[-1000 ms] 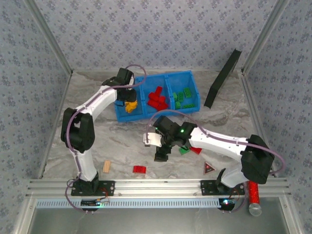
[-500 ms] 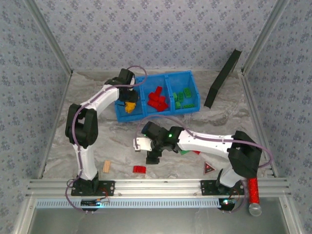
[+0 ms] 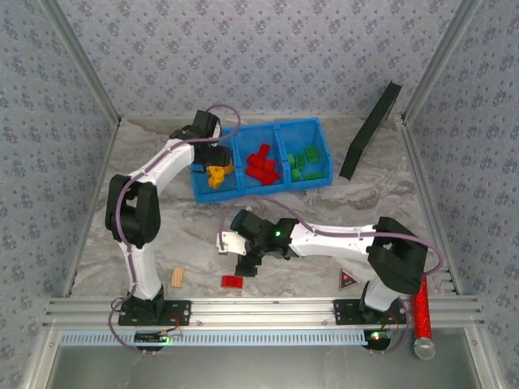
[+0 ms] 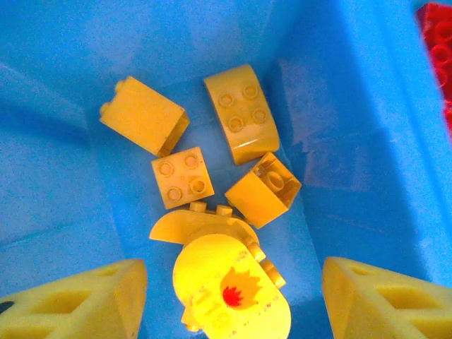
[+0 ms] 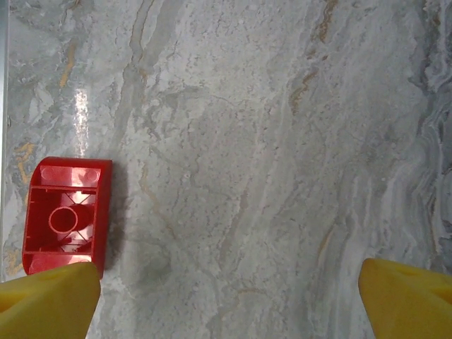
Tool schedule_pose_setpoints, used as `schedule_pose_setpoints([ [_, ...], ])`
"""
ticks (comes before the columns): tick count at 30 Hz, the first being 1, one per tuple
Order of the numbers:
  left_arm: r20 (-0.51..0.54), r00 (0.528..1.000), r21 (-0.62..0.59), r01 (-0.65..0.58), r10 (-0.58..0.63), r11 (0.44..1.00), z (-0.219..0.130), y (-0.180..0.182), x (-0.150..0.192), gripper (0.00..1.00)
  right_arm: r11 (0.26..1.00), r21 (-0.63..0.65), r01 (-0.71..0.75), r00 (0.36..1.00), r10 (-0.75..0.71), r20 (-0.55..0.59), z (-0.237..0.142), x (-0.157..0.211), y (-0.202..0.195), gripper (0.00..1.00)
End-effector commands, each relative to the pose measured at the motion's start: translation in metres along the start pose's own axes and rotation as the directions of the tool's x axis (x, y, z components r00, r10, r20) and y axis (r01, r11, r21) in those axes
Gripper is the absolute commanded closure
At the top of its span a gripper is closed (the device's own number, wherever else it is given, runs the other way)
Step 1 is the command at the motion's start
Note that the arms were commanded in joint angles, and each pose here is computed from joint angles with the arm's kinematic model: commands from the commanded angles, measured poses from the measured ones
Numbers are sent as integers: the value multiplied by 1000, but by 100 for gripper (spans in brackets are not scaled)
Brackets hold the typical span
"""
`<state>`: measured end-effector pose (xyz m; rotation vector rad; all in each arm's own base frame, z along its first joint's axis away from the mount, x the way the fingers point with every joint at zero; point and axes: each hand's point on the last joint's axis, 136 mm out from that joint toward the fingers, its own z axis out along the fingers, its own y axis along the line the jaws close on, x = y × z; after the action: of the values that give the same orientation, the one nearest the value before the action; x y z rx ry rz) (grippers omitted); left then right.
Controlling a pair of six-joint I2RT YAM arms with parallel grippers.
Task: Sort the legos into containers by color
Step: Pick up the lego from the bottom-center of the table.
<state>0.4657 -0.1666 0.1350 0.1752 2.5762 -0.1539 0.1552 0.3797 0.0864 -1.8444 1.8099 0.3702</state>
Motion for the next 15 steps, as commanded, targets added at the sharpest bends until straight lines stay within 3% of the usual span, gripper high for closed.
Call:
schedule_pose_setpoints([
  [1, 105, 994, -3, -7, 7, 1000, -48, 5, -24, 32, 999, -31, 6, 999, -5, 37, 8, -8, 12, 4],
  [10, 200, 980, -15, 5, -2, 1000, -107, 15, -28, 30, 996, -83, 29, 999, -26, 44, 22, -12, 44, 4],
  [15, 264, 965, -14, 10, -6, 1000, -146, 19, -29, 28, 998, -47, 40, 999, -39, 22, 33, -9, 54, 5],
])
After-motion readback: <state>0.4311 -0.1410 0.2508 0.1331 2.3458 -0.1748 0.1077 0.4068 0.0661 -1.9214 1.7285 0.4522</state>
